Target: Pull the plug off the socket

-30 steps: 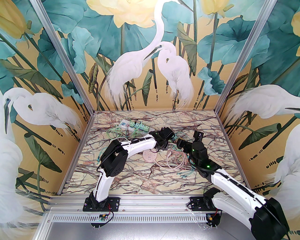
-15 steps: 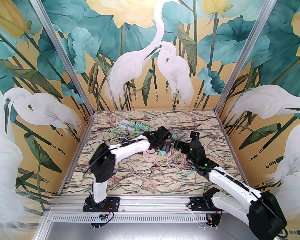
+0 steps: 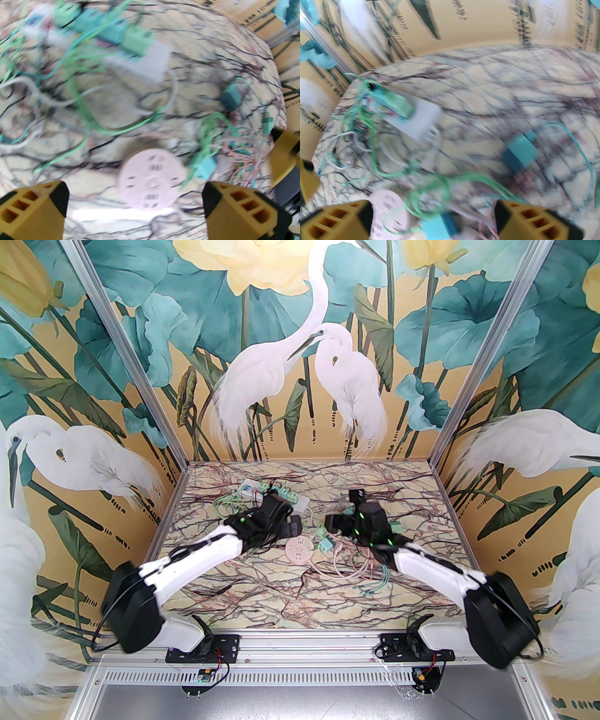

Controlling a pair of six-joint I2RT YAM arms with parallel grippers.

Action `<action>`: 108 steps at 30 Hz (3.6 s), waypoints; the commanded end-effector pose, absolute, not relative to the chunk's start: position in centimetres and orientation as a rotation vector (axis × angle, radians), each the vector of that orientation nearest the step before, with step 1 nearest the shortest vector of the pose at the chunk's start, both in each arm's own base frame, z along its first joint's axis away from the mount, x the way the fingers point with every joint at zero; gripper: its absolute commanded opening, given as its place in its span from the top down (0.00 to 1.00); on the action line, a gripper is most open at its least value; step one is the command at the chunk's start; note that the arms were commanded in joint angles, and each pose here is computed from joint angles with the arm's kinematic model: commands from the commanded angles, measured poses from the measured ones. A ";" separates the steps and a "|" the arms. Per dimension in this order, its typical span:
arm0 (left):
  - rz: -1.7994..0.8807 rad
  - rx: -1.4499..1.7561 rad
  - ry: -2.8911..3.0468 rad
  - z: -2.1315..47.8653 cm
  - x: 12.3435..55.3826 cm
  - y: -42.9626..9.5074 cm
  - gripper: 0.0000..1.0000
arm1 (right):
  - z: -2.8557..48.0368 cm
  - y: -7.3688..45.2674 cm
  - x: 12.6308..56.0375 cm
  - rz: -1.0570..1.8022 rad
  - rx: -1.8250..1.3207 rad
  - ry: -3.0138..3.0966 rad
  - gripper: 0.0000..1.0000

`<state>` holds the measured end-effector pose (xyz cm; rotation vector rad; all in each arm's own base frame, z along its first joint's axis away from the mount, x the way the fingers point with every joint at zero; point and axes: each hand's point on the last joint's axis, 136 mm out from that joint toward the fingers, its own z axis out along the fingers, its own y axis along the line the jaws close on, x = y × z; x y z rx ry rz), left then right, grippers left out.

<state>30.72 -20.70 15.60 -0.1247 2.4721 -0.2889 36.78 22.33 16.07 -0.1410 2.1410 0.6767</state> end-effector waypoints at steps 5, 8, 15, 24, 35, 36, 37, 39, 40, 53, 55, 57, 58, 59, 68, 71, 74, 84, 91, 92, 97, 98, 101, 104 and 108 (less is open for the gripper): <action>-0.326 -0.218 2.394 16.4 28.4 -17.4 0.00 | 13.9 25.4 42.4 0.707 -0.098 2.272 0.59; -0.315 -0.224 2.372 16.9 27.6 -16.2 0.00 | 12.5 25.6 45.3 0.697 -0.031 2.317 0.68; -0.375 -0.216 2.362 16.8 26.0 -15.6 0.00 | 9.1 27.6 50.5 0.723 0.071 2.392 0.81; -0.426 -0.198 2.363 16.3 25.1 -15.6 0.01 | 4.1 30.1 53.1 0.750 0.122 2.484 0.91; -0.424 -0.196 2.346 16.6 25.1 -15.4 0.00 | 3.2 33.5 49.3 0.748 -0.069 2.567 0.89; -0.416 -0.200 2.348 16.6 25.1 -15.3 0.01 | 3.4 33.9 48.7 0.754 -0.088 2.565 0.89; -0.410 -0.202 2.347 16.6 25.1 -15.2 0.00 | 3.6 34.2 48.1 0.760 -0.108 2.566 0.89; -0.401 -0.205 2.347 16.5 25.0 -15.0 0.01 | 4.1 35.0 46.8 0.767 -0.148 2.559 0.89; -0.398 -0.207 2.346 16.5 25.0 -14.8 0.00 | 4.3 35.4 46.1 0.769 -0.170 2.556 0.88; -0.329 -0.194 2.339 16.0 25.0 -13.9 0.00 | 6.1 39.3 40.2 0.781 -0.325 2.528 0.87; -0.313 -0.172 2.331 16.2 25.5 -14.1 0.00 | 7.5 38.9 40.2 0.773 -0.326 2.498 0.87; -0.299 -0.155 2.326 16.2 26.0 -14.3 0.00 | 9.0 38.4 40.1 0.769 -0.330 2.463 0.85; -0.286 -0.144 2.328 16.2 26.3 -14.4 0.00 | 9.9 38.0 39.9 0.762 -0.336 2.445 0.84; -0.277 -0.142 2.327 16.3 26.6 -14.5 0.00 | 10.6 37.7 39.8 0.753 -0.340 2.429 0.83; -0.269 -0.151 2.352 16.3 31.3 -15.2 0.04 | 14.6 31.1 37.2 0.666 -0.301 2.279 0.72; -0.271 -0.150 2.371 15.9 32.8 -15.9 0.06 | 14.7 28.4 36.4 0.598 -0.283 2.233 0.62; -0.246 -0.142 2.391 15.3 34.2 -16.6 0.08 | 14.8 26.2 35.8 0.557 -0.249 2.180 0.52; -0.198 -0.145 2.435 13.7 37.9 -18.1 0.17 | 15.1 21.8 34.8 0.548 -0.129 2.045 0.03; -0.190 -0.141 2.446 13.0 39.3 -18.3 0.25 | 15.4 21.6 34.8 0.547 -0.117 2.046 0.01; -0.193 -0.139 2.446 13.0 39.5 -18.3 0.26 | 15.4 21.5 34.8 0.541 -0.112 2.045 0.01; -0.195 -0.130 2.460 12.8 40.4 -17.8 0.32 | 15.3 21.0 34.9 0.519 -0.098 2.044 0.01; -0.202 -0.127 2.462 12.8 40.6 -17.8 0.32 | 15.4 21.0 34.9 0.518 -0.096 2.042 0.01; -0.205 -0.108 2.465 12.7 41.1 -17.9 0.34 | 15.3 21.0 34.9 0.520 -0.093 2.044 0.01; -0.190 -0.083 2.479 12.3 41.7 -18.1 0.35 | 15.1 21.1 35.0 0.515 -0.092 2.055 0.01; -0.176 -0.065 2.497 11.4 42.5 -18.4 0.40 | 15.1 20.9 35.0 0.507 -0.088 2.054 0.01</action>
